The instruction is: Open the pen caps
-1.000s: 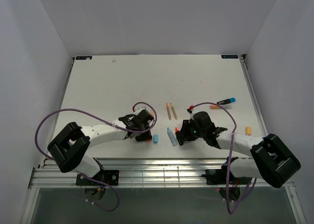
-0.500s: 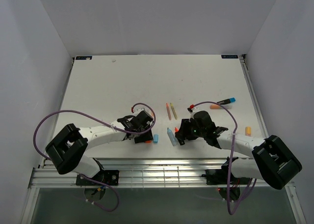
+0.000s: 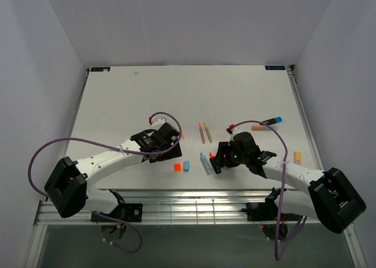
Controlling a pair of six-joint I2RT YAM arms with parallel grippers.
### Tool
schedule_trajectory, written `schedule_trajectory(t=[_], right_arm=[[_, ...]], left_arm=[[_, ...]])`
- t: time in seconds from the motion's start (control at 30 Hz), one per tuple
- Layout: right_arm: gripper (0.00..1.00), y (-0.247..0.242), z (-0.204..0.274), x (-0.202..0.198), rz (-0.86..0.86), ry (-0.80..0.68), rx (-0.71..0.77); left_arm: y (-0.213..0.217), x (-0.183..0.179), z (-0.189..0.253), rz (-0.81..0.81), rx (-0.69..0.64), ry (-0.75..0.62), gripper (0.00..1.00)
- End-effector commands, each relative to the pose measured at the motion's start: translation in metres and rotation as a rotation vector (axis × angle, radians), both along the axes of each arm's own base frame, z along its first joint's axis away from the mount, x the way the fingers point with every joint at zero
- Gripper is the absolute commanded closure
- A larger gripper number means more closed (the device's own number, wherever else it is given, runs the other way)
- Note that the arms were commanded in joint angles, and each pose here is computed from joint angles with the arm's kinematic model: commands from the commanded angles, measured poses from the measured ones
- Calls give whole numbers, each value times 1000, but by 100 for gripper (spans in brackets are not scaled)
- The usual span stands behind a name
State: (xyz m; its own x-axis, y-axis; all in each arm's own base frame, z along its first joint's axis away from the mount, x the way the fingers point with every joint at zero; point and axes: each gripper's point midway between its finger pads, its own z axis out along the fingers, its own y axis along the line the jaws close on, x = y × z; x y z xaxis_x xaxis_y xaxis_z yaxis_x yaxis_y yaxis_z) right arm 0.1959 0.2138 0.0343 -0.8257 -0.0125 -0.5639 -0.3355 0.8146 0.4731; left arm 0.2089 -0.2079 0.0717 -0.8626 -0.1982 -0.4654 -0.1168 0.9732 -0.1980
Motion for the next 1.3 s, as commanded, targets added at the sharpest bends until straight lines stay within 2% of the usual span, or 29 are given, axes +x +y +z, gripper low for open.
schedule_trajectory(t=[0.0,0.07,0.13,0.17,0.27,0.43,0.53,0.67,0.8,0.9,1.03,1.13,1.27], right_arm=[[42,4,26,14,-1,-73,16],[42,4,30,13,6,-76,17],[42,5,38,15,11,-93,25],[42,6,40,15,18,-97,30],[42,8,45,14,34,-98,33],[42,10,51,13,60,-95,24],[42,11,55,13,75,-101,24],[42,15,58,8,107,-99,47],[42,18,55,2,122,-96,88],[41,29,57,-2,166,-100,142],[41,45,60,-3,222,-106,141],[41,50,61,-4,252,-93,147],[41,53,75,-6,279,-122,179]], left_arm=[[44,25,38,91,65,-91,10],[80,41,50,190,41,-109,10],[109,48,58,220,60,-135,10],[136,55,68,296,59,-171,10],[174,61,81,331,88,-224,10],[195,69,90,212,179,-344,11],[210,80,107,259,180,-396,10],[225,90,111,233,250,-368,12],[255,90,112,216,430,-364,13],[263,87,113,189,451,-416,11],[279,81,89,181,447,-327,11],[309,75,69,228,470,-231,16],[327,64,43,215,487,-144,19]])
